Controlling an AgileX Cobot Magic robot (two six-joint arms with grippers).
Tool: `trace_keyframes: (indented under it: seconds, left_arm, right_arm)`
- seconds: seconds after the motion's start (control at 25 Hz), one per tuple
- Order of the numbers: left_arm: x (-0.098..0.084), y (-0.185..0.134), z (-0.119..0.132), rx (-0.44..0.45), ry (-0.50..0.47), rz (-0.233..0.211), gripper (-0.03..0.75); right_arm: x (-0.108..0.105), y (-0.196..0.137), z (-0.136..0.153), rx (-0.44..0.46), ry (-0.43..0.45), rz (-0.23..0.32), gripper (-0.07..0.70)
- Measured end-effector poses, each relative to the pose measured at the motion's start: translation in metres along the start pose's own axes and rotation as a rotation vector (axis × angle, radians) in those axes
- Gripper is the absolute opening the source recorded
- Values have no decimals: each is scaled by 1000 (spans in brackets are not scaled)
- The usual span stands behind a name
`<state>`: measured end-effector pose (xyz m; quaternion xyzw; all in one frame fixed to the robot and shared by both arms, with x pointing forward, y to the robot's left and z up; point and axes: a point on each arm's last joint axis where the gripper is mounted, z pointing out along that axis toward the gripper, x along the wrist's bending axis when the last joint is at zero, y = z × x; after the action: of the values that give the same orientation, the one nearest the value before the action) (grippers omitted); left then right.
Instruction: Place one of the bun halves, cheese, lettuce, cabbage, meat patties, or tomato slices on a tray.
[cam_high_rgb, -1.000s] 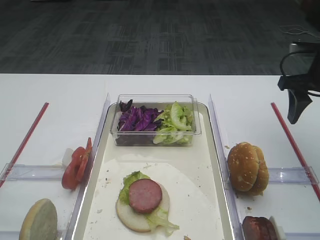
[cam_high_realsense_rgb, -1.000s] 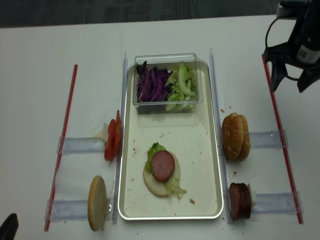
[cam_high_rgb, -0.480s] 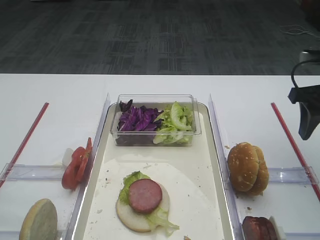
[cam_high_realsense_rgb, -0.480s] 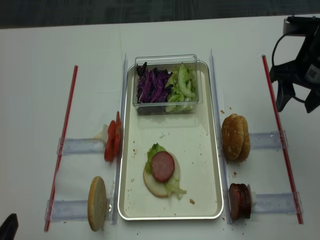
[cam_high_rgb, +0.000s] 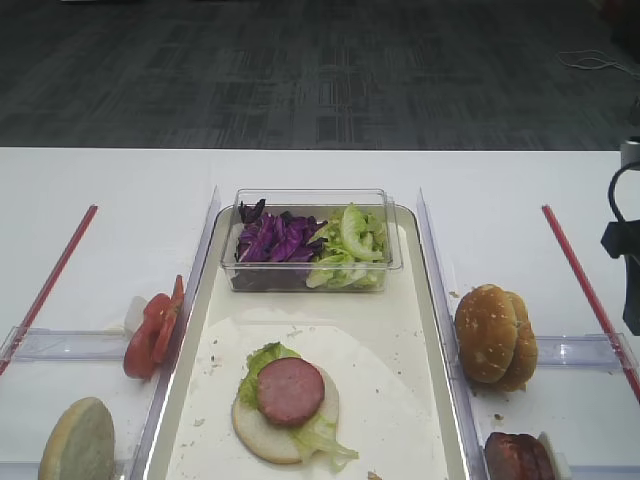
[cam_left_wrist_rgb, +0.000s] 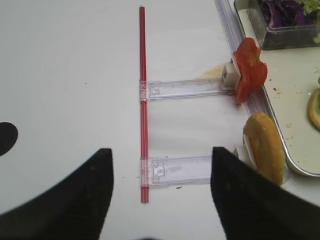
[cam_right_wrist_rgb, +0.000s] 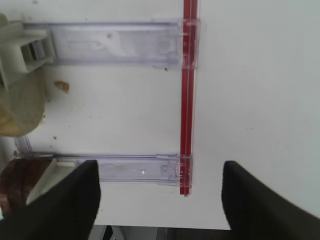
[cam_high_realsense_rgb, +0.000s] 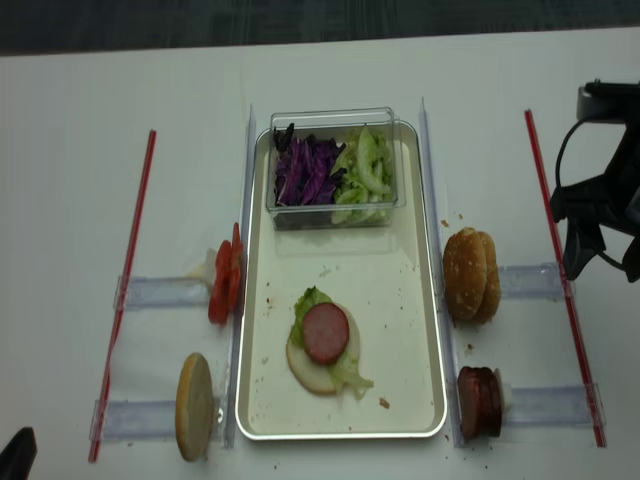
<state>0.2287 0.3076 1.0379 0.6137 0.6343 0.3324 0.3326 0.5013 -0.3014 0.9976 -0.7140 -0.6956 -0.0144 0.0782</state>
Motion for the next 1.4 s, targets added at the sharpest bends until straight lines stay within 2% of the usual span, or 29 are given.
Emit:
trace_keyframes:
  seconds: [0.36, 0.92, 1.4]
  left_arm:
    - [-1, 0, 0, 1, -11, -8, 430]
    - [-2, 0, 0, 1, -18, -11, 430]
    - [-2, 0, 0, 1, -17, -11, 430]
  right_arm:
    - [0, -34, 6, -31, -4, -1, 513]
    - [12, -83, -46, -259, 31, -26, 513]
    - [14, -98, -56, -301, 23, -39, 513]
